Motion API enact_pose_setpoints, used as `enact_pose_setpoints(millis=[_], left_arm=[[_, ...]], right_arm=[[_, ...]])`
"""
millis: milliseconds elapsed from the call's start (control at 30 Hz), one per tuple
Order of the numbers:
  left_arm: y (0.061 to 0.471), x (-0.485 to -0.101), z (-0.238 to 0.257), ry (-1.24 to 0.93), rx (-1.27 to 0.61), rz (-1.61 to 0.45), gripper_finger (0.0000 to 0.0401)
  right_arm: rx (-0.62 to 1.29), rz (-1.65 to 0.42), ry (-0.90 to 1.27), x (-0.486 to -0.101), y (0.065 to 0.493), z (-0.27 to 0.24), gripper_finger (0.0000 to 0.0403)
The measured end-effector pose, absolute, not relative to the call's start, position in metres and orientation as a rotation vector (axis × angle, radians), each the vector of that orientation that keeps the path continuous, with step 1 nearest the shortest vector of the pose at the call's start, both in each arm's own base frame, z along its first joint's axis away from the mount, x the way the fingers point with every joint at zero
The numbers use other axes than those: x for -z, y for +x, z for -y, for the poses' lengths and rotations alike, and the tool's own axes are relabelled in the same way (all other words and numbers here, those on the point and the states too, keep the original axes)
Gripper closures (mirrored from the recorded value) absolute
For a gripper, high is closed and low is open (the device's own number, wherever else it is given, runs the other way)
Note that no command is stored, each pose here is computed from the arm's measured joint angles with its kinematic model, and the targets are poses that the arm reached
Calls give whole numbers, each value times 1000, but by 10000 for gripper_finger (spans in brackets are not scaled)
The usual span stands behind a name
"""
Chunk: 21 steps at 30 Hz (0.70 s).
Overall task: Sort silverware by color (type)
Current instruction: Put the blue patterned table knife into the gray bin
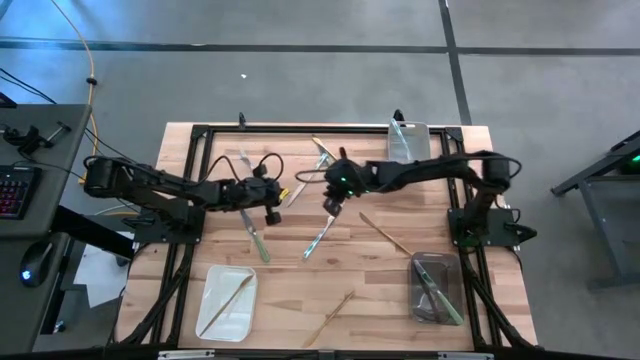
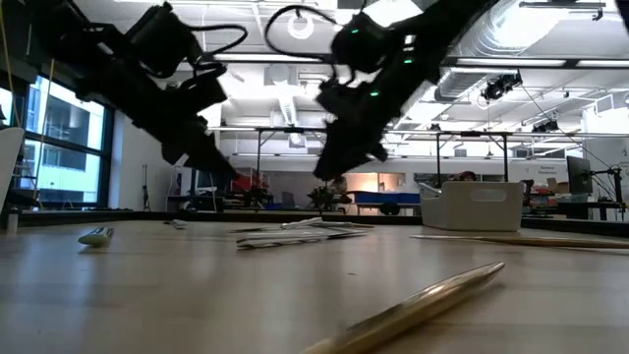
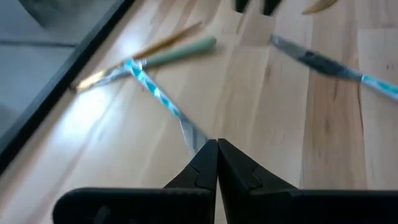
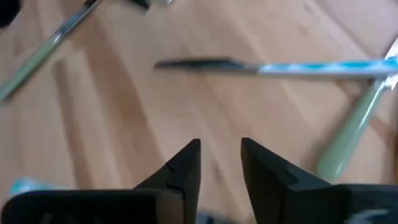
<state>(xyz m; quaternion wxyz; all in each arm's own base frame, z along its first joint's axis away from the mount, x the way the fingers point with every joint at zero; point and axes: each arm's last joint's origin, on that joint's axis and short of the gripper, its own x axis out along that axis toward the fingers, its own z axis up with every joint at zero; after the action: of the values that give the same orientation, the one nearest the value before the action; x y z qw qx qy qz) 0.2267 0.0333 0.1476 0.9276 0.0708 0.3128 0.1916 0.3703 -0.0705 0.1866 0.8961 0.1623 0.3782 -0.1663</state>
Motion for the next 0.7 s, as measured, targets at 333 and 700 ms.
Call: enact_pose_setpoints(millis=[333,700], left_arm=[[214,-130,-28,48,-417,-624,401],[194,-111,-21,7,-408,-624,401]], right_arm=[[417,-1037,201,-189,423,142,239],[124,-1135,-128,-192,465,160,227]])
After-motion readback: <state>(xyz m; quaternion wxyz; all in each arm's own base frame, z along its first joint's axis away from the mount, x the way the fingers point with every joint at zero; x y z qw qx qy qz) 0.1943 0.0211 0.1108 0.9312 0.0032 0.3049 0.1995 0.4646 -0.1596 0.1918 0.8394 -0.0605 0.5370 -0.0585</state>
